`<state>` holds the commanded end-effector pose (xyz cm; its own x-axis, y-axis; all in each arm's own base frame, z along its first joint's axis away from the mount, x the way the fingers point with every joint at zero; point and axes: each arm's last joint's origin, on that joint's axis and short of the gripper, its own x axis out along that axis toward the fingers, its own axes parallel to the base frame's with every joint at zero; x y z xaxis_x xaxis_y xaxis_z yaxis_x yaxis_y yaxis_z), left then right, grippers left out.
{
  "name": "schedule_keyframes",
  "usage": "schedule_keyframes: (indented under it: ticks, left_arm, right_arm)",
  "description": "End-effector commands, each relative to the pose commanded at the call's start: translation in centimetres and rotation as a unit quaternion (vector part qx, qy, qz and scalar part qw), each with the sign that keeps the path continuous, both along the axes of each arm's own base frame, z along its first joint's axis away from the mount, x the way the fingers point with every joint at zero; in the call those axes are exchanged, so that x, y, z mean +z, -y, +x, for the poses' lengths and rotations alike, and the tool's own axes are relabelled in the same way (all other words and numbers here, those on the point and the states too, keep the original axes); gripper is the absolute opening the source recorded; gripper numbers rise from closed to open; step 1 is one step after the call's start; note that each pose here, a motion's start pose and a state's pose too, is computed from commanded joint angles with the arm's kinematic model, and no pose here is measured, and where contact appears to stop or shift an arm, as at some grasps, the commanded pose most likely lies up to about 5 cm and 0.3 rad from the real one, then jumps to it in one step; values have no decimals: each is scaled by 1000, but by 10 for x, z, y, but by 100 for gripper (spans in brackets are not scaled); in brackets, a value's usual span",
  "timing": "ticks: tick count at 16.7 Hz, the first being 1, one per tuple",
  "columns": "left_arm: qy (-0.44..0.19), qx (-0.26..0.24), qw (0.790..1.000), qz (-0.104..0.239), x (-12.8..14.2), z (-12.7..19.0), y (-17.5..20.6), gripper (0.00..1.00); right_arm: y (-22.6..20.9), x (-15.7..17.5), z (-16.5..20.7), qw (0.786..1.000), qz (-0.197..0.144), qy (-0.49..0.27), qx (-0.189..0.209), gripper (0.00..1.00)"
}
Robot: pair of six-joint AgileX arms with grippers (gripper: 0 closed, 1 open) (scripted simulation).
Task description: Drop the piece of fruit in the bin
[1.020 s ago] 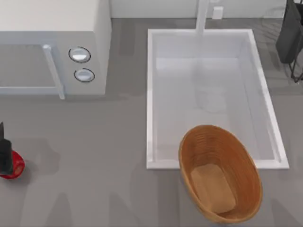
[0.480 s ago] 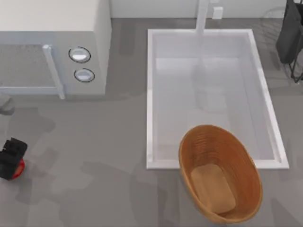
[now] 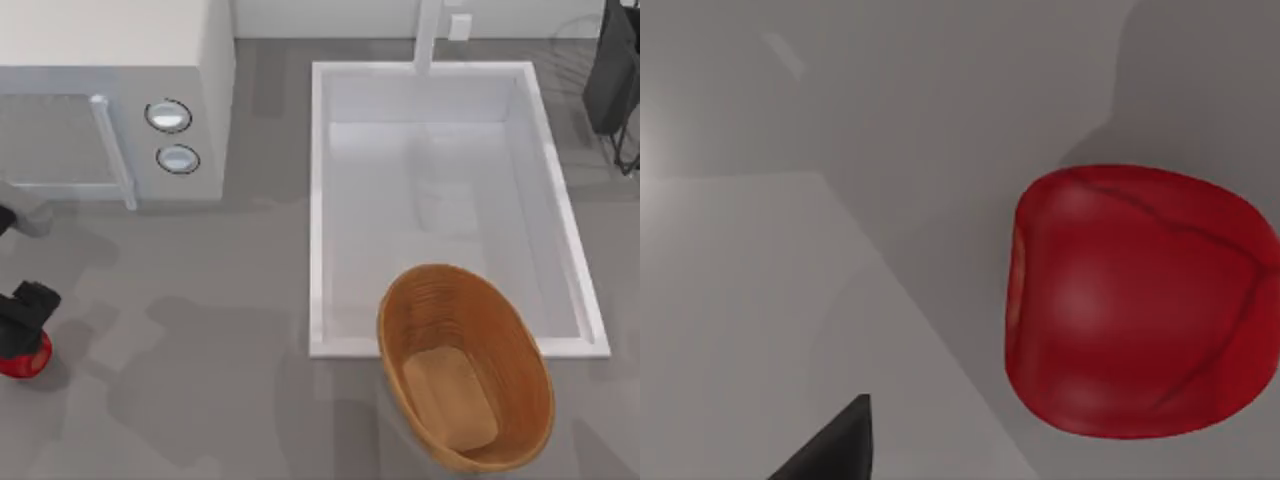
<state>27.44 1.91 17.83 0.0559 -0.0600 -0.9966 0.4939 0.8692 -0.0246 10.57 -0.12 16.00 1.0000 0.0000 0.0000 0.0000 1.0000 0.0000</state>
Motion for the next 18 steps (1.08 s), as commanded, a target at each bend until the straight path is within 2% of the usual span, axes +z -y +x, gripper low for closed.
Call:
schedule_keyframes:
  ticks: [5, 8, 13, 18]
  left_arm:
    - [0, -2, 1000, 0, -1, 0, 1, 100]
    - [-2, 0, 1000, 0, -19, 2, 2, 100]
    - [3, 0, 1000, 0, -63, 5, 4, 100]
    - [0, 0, 1000, 0, -70, 4, 4, 100]
  right_arm:
    - [0, 0, 0, 1000, 0, 0, 0, 100]
    - [0, 0, 0, 1000, 0, 0, 0, 100]
    - [0, 0, 0, 1000, 0, 0, 0, 100]
    - [0, 0, 0, 1000, 0, 0, 0, 100]
